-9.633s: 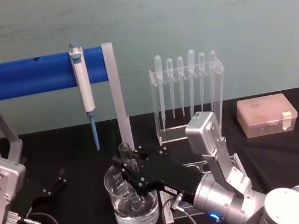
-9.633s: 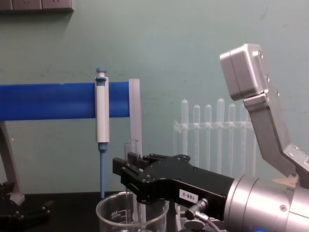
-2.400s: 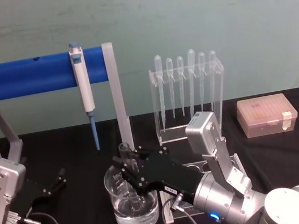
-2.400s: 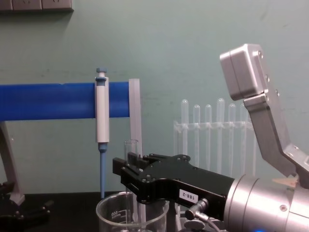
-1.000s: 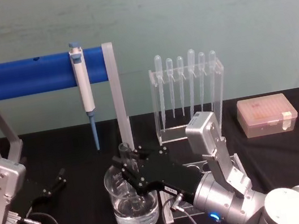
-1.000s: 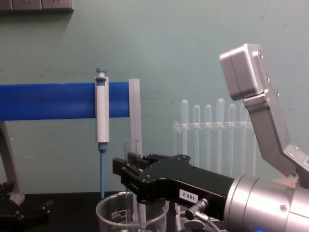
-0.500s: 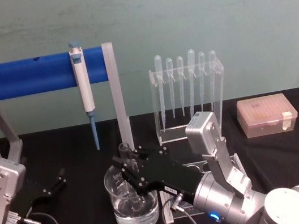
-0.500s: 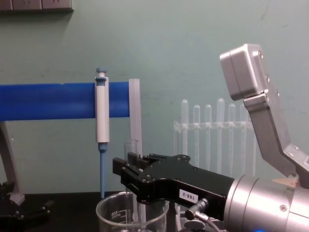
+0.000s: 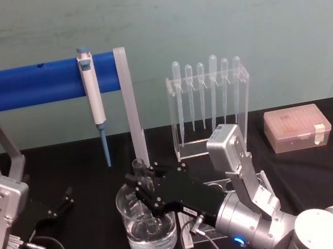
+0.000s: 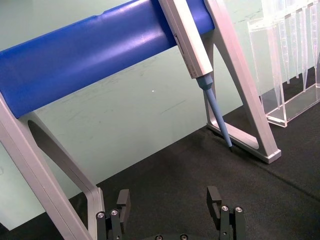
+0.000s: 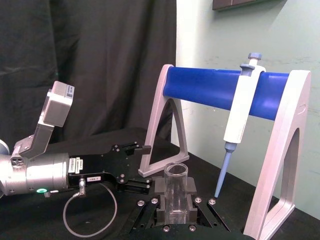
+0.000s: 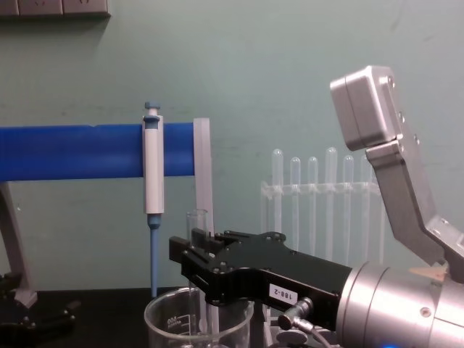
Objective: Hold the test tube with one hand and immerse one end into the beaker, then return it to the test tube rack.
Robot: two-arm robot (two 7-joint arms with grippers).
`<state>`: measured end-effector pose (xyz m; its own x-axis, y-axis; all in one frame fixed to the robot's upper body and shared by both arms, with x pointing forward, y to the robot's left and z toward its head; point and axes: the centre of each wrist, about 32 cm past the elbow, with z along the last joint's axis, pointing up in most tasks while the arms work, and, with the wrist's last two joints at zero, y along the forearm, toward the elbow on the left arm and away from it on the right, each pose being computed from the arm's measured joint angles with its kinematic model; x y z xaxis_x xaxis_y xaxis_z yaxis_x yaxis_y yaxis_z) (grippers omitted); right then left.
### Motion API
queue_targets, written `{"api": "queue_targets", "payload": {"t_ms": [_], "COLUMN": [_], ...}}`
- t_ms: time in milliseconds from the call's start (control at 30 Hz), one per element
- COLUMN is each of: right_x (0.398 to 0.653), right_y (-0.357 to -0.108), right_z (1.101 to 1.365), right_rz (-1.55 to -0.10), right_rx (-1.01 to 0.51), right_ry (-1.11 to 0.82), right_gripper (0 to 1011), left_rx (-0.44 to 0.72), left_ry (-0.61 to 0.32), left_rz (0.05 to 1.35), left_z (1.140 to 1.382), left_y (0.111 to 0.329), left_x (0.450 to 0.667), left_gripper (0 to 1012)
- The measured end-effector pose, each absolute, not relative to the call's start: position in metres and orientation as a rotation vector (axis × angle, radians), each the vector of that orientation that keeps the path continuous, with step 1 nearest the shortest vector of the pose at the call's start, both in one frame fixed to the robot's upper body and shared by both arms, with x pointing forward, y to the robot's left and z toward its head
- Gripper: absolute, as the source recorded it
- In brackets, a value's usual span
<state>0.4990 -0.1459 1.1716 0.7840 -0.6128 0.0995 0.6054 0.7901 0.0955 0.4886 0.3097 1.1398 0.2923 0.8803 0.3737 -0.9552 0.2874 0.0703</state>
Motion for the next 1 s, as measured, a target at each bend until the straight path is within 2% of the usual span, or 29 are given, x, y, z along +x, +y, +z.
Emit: {"api": "queue_targets", "payload": {"t_ms": [1000], "right_x": [0.4990], "right_y": [-0.1459], "right_z": [1.1716], "right_rz": [-0.658], "right_rx": [0.059], "right_ry": [-0.128], "right_gripper": [225], "left_rx": [0.304], "left_ry": [-0.285], "left_rz": [1.248], "left_z": [1.1398], "left_y": [0.3097], "left_x": [0.4886], "left_gripper": [1000]}}
